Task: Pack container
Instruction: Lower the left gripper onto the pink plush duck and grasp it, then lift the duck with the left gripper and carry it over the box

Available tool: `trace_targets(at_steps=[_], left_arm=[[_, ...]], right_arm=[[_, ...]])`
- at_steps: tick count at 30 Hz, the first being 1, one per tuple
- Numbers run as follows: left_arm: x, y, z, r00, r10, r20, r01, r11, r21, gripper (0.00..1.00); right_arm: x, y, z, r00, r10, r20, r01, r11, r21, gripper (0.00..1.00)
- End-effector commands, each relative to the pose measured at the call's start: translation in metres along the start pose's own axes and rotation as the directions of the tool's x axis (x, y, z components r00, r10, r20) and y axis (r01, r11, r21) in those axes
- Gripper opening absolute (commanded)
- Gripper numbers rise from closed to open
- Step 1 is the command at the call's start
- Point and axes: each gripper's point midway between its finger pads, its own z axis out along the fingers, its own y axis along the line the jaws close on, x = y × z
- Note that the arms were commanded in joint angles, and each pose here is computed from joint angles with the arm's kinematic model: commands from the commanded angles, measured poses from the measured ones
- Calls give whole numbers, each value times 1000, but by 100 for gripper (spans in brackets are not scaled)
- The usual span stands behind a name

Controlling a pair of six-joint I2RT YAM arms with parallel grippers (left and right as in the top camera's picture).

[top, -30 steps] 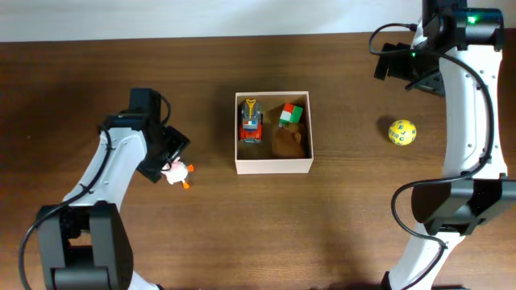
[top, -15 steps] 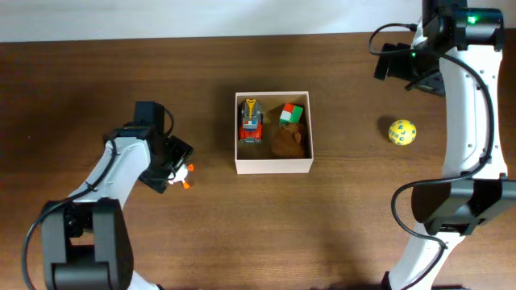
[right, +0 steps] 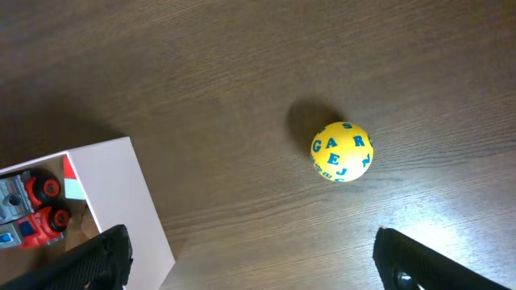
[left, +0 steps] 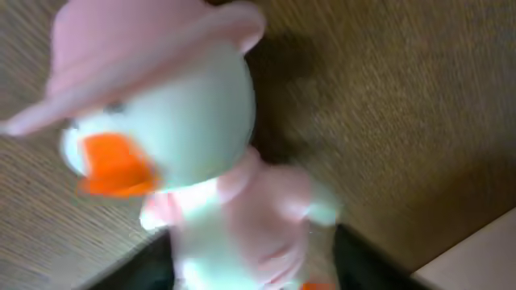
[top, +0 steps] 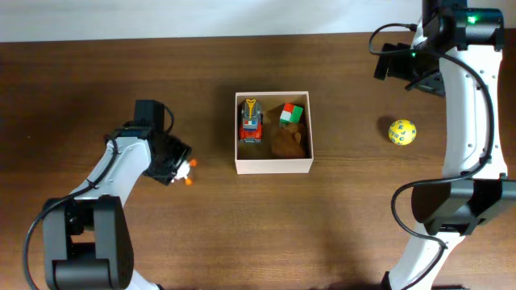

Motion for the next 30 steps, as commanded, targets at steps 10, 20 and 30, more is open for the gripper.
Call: trace_targets(at_steps=[10, 20, 30], left_arm=[[7, -7, 3, 998, -1, -59, 4, 999, 45, 2], [-34, -88, -66, 968, 221, 122, -245, 937, 247, 2], [-28, -166, -153, 828, 480, 289, -560, 686, 464, 3]], right_arm=[[-3, 0, -4, 1000, -7, 18, 7, 1000, 4, 99], [-3, 0, -4, 1000, -7, 18, 7, 1000, 4, 99], [-3, 0, -4, 1000, -7, 18, 7, 1000, 4, 99]])
